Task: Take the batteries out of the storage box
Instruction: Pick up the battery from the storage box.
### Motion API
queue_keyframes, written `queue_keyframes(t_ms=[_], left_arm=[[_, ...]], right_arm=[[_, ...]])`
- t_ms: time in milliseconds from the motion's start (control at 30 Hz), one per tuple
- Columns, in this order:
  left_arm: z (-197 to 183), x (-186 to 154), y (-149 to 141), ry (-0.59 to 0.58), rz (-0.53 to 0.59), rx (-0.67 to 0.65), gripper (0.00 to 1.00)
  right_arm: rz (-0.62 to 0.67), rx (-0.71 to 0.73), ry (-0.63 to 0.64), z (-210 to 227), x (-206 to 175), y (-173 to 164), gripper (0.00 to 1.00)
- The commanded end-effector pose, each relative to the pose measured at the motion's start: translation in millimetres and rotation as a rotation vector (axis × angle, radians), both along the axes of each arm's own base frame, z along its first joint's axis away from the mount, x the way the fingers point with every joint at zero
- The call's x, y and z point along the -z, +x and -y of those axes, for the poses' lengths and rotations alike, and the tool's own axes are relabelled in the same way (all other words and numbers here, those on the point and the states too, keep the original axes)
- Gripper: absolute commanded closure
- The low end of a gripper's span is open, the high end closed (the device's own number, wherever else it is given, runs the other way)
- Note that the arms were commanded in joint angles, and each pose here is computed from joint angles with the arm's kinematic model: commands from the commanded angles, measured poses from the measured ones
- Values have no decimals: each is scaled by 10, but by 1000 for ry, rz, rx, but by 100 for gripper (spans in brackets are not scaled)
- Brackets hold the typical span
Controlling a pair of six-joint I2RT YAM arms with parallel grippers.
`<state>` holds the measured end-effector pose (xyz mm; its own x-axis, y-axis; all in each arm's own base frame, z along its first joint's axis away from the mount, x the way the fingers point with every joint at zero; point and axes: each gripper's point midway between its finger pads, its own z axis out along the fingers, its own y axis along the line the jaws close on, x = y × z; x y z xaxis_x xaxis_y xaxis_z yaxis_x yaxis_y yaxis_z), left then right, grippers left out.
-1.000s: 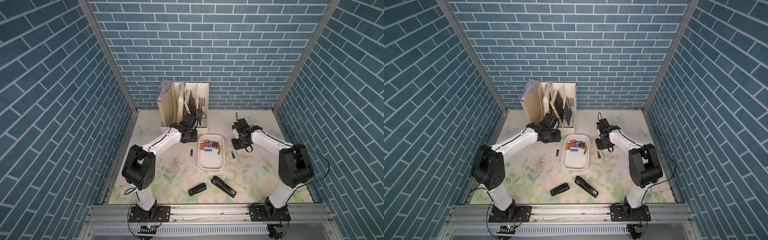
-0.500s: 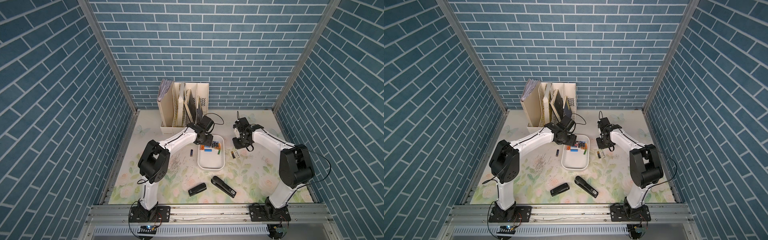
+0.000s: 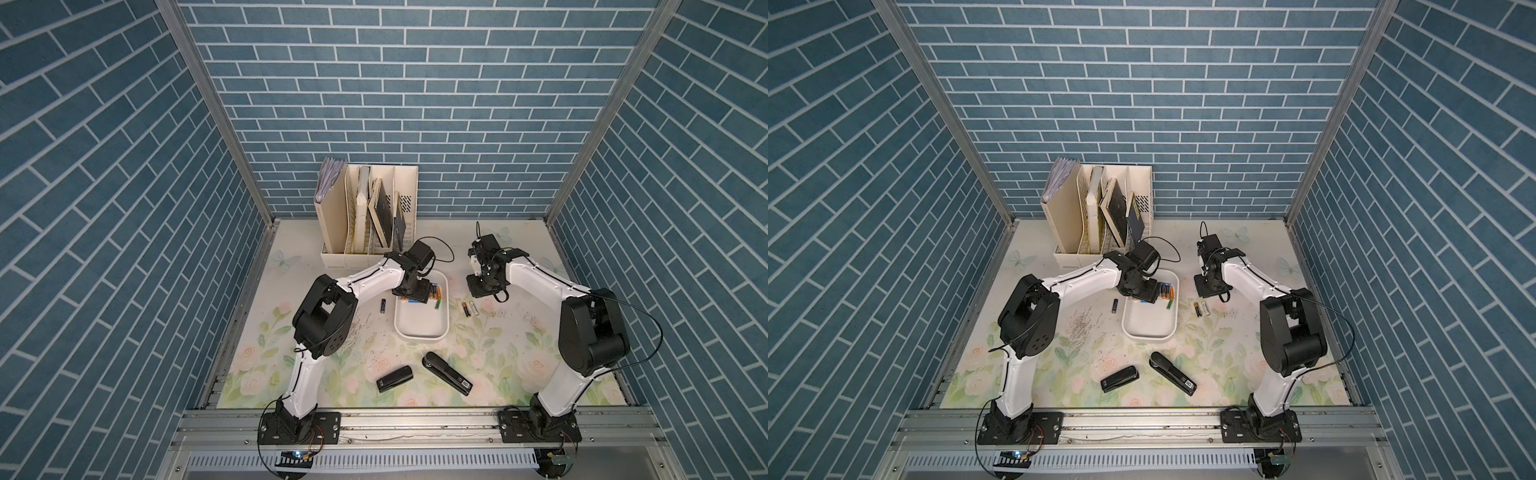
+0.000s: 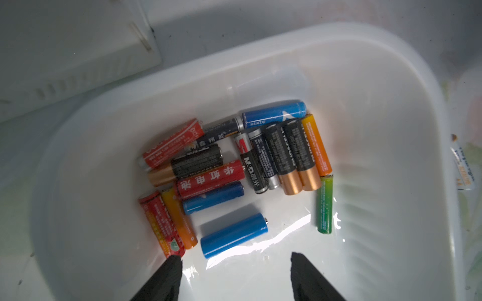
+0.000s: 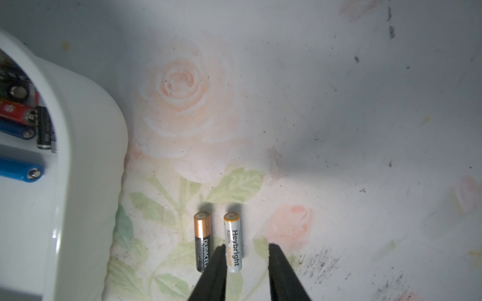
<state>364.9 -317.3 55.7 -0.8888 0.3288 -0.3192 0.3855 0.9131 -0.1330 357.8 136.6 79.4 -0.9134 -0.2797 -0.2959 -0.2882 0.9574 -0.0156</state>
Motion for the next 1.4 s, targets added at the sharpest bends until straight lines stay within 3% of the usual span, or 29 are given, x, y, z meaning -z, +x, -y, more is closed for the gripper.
queue_keyframes(t_ms=[0, 633, 1367], left_arm=[[18, 49, -7, 21, -11, 21, 29], [74, 212, -14, 58, -22, 38, 36], [100, 313, -79, 55, -64, 30, 67]], right_arm=[[10, 1, -6, 50, -102, -27, 69], [7, 10, -10, 114, -110, -69, 69], [9, 18, -2, 162, -101, -110, 69]])
